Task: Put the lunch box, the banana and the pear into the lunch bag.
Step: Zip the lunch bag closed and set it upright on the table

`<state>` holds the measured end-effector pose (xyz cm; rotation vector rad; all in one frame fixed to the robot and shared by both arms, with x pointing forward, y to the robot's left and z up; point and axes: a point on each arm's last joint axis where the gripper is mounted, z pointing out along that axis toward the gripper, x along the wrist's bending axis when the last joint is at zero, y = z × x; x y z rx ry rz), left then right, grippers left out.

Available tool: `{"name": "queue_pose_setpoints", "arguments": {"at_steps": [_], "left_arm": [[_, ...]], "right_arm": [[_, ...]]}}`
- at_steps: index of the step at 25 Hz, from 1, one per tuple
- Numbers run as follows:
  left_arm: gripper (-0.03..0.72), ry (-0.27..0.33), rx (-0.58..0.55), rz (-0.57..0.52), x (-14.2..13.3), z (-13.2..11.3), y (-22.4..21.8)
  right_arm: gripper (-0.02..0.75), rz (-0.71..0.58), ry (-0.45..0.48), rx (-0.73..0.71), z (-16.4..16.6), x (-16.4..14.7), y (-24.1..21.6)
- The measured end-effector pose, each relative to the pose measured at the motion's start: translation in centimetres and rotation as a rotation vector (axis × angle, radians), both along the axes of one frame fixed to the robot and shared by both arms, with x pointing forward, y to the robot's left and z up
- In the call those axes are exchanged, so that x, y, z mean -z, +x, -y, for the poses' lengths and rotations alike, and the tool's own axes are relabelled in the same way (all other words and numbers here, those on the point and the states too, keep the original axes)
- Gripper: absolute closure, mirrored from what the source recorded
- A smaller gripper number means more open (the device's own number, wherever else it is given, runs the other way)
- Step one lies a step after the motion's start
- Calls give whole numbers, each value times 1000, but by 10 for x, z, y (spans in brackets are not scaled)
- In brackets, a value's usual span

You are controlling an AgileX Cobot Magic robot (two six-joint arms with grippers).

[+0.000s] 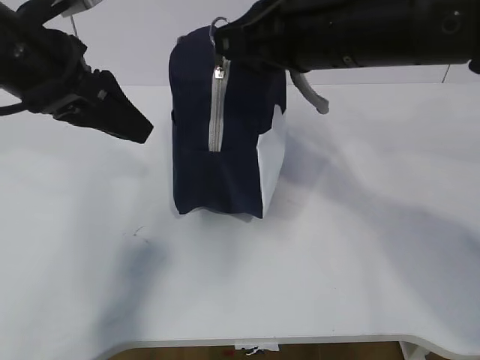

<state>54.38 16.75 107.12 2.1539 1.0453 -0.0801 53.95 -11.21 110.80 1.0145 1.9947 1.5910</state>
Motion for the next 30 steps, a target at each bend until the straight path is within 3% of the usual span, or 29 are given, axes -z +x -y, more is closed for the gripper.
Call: {"name": "queue_pose_setpoints", "arguments": {"at_steps": [6,21,23,27,30], "left_arm": [[393,-33,1,112,3,12,4],[328,-95,-51,132,21,29,21],[378,-109,-39,138,23,32,22],[622,-112,-32,142,25,33,23],[684,-100,-14,141,26,34,22]], "right_arm": [[748,-4,15,-26,-6,-2,7],[748,15,-1,-43,-8,-5,7],[748,15,-2,-45,-8,-5,7],[748,16,-6,-48,-8,-5,7],[748,16,-7,-48,-8,-5,7]]}}
